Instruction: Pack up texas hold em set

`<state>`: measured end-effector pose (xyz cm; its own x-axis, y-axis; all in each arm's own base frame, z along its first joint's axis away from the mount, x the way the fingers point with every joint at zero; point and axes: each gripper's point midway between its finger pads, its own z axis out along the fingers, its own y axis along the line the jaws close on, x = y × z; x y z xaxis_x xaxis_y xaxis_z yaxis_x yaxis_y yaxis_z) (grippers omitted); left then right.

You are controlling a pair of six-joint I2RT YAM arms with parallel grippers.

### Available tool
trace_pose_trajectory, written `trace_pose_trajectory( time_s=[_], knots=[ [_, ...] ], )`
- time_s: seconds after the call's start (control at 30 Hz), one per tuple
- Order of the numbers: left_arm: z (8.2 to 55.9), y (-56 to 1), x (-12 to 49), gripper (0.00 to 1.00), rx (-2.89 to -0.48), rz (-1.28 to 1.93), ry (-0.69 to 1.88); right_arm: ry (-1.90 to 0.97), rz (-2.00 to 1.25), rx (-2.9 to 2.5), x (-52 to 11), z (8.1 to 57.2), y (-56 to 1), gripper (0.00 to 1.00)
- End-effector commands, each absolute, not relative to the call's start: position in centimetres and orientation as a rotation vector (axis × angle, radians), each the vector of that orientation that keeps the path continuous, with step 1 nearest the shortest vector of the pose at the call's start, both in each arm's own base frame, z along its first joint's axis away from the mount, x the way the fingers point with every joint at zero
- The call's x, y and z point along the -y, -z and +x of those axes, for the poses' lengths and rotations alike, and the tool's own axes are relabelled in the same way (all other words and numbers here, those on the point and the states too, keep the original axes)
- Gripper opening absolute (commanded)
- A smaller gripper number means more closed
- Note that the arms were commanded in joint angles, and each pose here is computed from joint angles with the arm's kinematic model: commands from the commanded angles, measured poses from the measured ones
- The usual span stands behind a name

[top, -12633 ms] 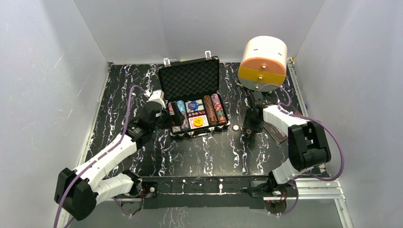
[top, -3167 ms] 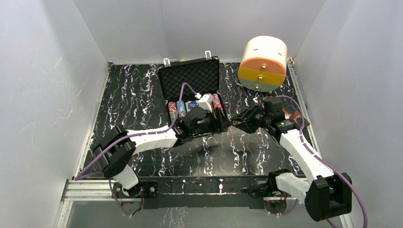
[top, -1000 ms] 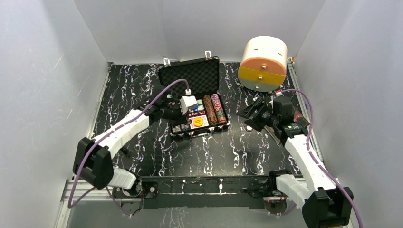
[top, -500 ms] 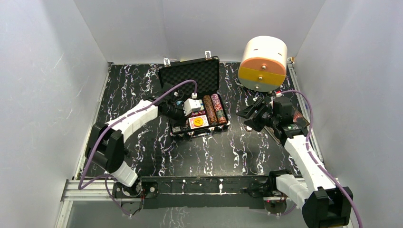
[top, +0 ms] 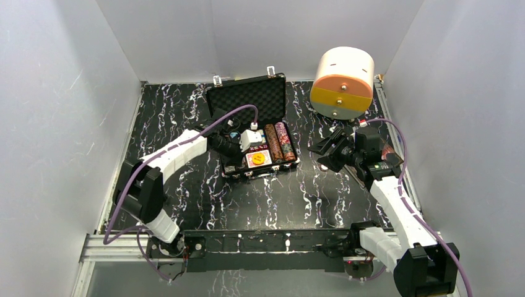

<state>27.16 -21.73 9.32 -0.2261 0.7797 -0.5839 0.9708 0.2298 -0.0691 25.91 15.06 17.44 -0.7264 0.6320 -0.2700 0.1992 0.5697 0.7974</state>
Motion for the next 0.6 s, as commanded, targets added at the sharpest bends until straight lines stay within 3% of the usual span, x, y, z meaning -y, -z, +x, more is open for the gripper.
trace_pose_trajectory(
  time_s=[0.0,0.37,0.57],
  knots=[
    [28.0,-10.2,22.1,0.00,-2.058,1.617,0.599,-1.084,0.629,-2.213,-15.2,26.4,-18.6,0.73],
    [28.7,-8.2,21.0,0.00,-2.142,1.641,0.508,-1.080,0.626,-2.218,-15.1,26.3,-18.4,0.73],
    [30.0,-8.8,21.0,0.21,-2.147,1.575,0.449,-1.076,0.630,-2.225,-15.1,26.4,-18.0,0.73]
  ],
)
